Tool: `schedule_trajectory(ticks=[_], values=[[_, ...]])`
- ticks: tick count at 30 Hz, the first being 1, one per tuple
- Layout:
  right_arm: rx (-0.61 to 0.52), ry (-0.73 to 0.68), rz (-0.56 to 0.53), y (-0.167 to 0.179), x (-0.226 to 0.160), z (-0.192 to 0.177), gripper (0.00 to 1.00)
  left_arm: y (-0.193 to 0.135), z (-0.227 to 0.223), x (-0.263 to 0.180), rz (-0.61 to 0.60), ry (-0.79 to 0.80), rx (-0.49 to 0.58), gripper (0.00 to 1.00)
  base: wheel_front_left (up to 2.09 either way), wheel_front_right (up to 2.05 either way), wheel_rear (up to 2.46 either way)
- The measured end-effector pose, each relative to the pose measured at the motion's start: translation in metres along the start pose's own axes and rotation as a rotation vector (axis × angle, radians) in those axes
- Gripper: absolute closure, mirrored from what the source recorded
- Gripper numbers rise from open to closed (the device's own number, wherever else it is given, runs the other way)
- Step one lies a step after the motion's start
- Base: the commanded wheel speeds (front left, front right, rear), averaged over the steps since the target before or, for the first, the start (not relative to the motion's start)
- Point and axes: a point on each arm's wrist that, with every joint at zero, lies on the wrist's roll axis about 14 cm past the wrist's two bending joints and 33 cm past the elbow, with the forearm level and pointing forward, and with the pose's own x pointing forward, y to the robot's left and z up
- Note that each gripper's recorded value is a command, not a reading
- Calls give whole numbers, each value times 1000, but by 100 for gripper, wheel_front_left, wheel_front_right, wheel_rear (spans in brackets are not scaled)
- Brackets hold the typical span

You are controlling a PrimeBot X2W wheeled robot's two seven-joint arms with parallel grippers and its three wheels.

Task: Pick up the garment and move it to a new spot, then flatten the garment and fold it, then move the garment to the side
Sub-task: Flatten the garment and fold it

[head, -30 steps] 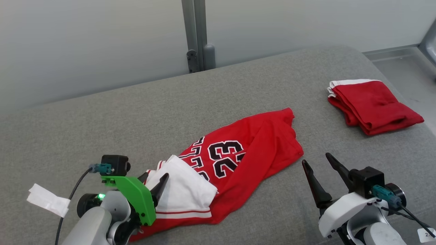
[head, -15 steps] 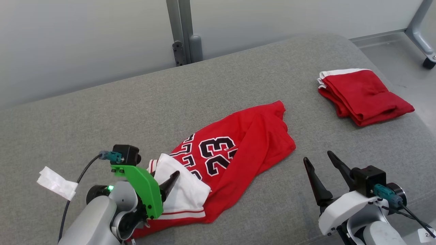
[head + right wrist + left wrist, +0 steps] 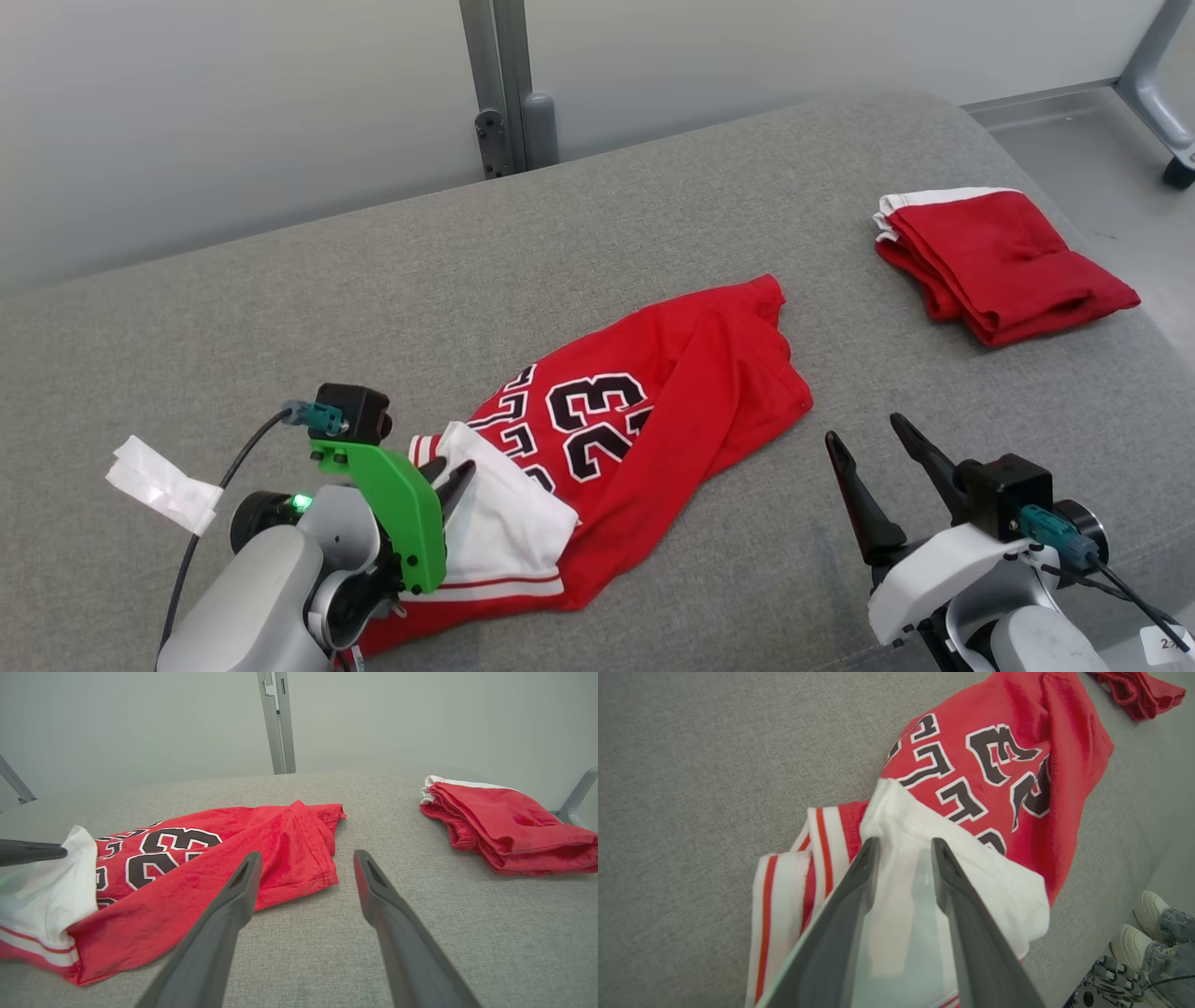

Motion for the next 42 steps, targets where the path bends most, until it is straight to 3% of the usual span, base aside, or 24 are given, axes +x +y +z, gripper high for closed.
schedule_trajectory(ticks=[2, 8, 9, 14, 20, 21, 23, 28, 29, 30, 31, 32, 42], values=[[1, 3, -2, -1, 0, -1, 0, 1, -4, 1, 4, 21, -10, 64, 0, 0, 0], [4, 14, -8, -2, 1, -5, 0, 14, -9, 5, 50, 39, -10, 48, 0, 0, 0], [5, 14, -9, -2, 2, -5, 0, 16, -8, 6, 59, 34, -6, 27, 0, 0, 0], [4, 17, -13, -4, 3, -5, 0, 22, -4, 10, 78, 21, -1, 21, 0, 0, 0], [3, 16, -17, -5, 4, -5, 0, 21, -1, 16, 67, 25, 5, 29, 0, 0, 0], [3, 17, -18, -5, 4, -5, 0, 19, 0, 16, 63, 23, 5, 33, 0, 0, 0], [3, 17, -19, -5, 4, -5, 0, 18, 1, 17, 57, 25, 9, 51, 0, 0, 0], [2, 11, -21, -6, 3, -4, 0, 13, 0, 19, 42, 32, 14, 61, 0, 0, 0], [2, 8, -21, -6, 3, -3, 0, 11, 0, 19, 36, 30, 16, 69, 0, 0, 0], [2, 7, -21, -6, 3, -3, 0, 10, 1, 19, 32, 28, 17, 85, 0, 0, 0], [1, 6, -20, -6, 3, -3, 0, 9, 2, 19, 30, 18, 21, 88, 0, 0, 0], [1, 5, -20, -6, 4, -2, 0, 9, 3, 18, 31, 10, 25, 100, 0, 0, 0], [-1, -3, 0, 0, 5, 1, 0, 12, 23, -4, 60, -162, 18, 100, 0, 0, 0]])
